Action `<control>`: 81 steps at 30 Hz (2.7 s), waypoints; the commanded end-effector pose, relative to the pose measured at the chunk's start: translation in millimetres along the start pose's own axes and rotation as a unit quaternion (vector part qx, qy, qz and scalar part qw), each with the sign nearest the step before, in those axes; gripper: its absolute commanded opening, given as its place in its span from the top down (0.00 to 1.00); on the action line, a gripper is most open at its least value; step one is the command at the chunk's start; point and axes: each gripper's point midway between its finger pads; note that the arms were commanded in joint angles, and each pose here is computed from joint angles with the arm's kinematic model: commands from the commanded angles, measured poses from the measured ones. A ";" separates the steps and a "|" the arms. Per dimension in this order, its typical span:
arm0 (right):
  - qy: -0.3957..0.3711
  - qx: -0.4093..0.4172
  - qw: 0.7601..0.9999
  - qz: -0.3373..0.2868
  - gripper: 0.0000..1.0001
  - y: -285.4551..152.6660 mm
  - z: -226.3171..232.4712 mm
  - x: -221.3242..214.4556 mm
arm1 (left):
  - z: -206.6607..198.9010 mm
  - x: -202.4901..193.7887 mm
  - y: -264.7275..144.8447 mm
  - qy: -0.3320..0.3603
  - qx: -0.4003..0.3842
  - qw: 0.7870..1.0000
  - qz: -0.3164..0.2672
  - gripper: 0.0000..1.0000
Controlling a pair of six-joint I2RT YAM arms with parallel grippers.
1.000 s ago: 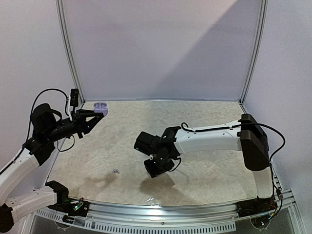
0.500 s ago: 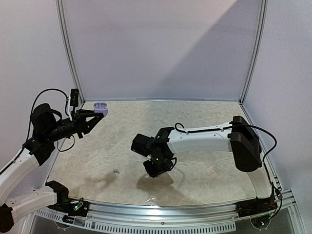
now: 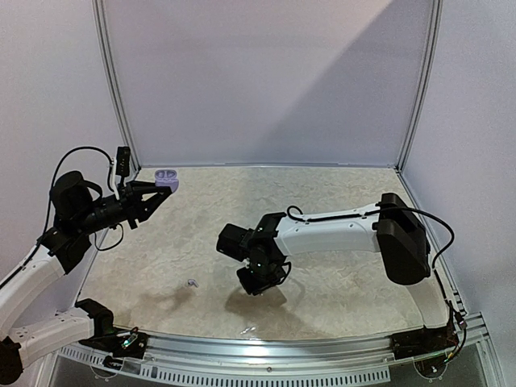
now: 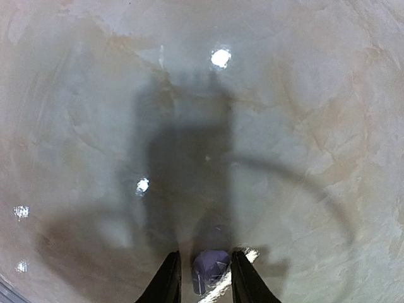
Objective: Insert the wireless bluetooth earbuds into the charging case
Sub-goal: Pick up the right earbud from the corner of the board, then insert the right earbud into the right side groove of the charging case.
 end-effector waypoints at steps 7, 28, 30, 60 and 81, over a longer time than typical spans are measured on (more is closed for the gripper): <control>0.001 0.004 1.000 0.011 0.71 15.0 1.3 1.6 | 2.9 0.5 -0.9 -0.001 0.001 1.000 -0.006 1.00; 0.001 0.002 1.000 0.001 0.86 12.9 1.3 9.4 | 2.2 0.3 -1.0 0.004 -0.002 1.000 -0.006 1.00; 0.001 0.004 1.000 -0.012 0.88 5.4 2.2 15.1 | 1.2 -0.7 -1.3 0.011 -0.005 1.000 -0.006 1.00; -0.096 0.309 0.681 -0.657 0.93 -503.4 82.2 132.2 | -97.8 73.8 -1.6 0.342 -0.124 0.914 -0.181 1.00; -0.177 0.321 0.685 -0.629 0.95 -464.6 119.9 116.3 | -134.5 79.7 -7.6 0.297 -0.214 0.921 -0.135 1.00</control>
Point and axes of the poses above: each gripper's point midway between its finger pads, its own y axis out along the fingers, its own z axis along the line the jaws close on, x = y × z, and after that the axes turned 9 degrees about -y, right-handed
